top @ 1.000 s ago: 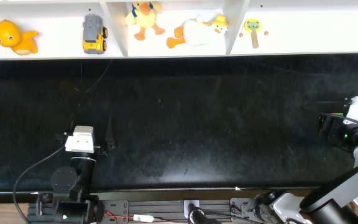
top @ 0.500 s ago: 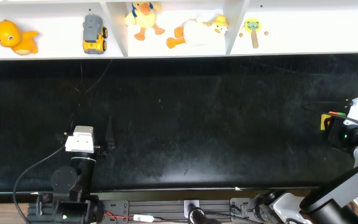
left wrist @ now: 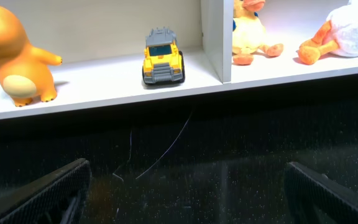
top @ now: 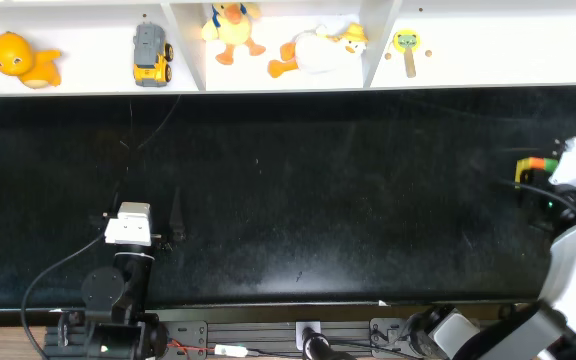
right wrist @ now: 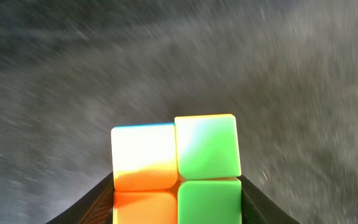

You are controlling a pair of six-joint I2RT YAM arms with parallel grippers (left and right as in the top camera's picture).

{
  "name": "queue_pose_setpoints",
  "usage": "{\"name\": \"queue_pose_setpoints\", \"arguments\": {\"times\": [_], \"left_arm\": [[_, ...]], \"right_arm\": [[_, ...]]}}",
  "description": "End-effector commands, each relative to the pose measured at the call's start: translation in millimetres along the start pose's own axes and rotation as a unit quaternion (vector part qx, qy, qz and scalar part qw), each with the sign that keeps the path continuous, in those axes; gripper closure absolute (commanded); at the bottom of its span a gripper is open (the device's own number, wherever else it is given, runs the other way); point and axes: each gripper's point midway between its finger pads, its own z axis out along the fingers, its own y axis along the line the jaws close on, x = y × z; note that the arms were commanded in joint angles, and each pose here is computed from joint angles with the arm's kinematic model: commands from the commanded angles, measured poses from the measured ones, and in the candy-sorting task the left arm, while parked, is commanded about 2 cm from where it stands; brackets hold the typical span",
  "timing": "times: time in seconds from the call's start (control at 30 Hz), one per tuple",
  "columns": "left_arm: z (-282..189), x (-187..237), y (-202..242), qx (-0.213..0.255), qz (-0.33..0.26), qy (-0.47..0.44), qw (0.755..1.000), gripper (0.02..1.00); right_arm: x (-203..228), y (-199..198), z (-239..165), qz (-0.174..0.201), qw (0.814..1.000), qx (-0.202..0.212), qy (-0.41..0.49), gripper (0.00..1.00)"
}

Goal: Store Toys

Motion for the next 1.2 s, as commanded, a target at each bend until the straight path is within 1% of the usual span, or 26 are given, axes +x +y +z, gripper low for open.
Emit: {"name": "queue_pose_setpoints", "arguments": {"times": [0.03,0.17,0.37,0.47,0.57,0.67,0.83,1.07,1.2], "left_arm": [[0,0,3,-0.006,0.009,-0.002,1.0,0.02],[0,0,3,-0.006,0.009,-0.002,1.0,0.02],[0,0,3,-0.006,0.009,-0.002,1.0,0.02],[0,0,3,-0.006,0.009,-0.002,1.0,0.02],[0,0,3,-0.006,0.009,-0.002,1.0,0.02],[0,0,3,-0.006,0.009,-0.002,1.0,0.02],[0,0,3,-0.006,0.009,-0.002,1.0,0.023],[0,0,3,-0.006,0.009,-0.002,1.0,0.02],[0,0,3,-0.006,0.009,-0.002,1.0,0.02]], "right_arm": [[-32,16,-12,0.02,0.999,-0.003,-0.035,0.584],[-61,14,-13,0.037,0.998,0.012,-0.042,0.588],[-112,3,-6,0.064,0.996,0.018,-0.054,0.592],[-131,1,6,0.064,0.997,0.019,-0.048,0.597],[-146,2,25,0.061,0.997,0.021,-0.033,0.608],[-165,15,49,0.048,0.999,0.005,-0.017,0.617],[-183,31,70,0.04,0.999,-0.01,-0.014,0.614],[-204,47,83,0.023,0.999,-0.022,-0.027,0.601],[-205,52,88,0.019,0.999,-0.026,-0.024,0.588]]}}
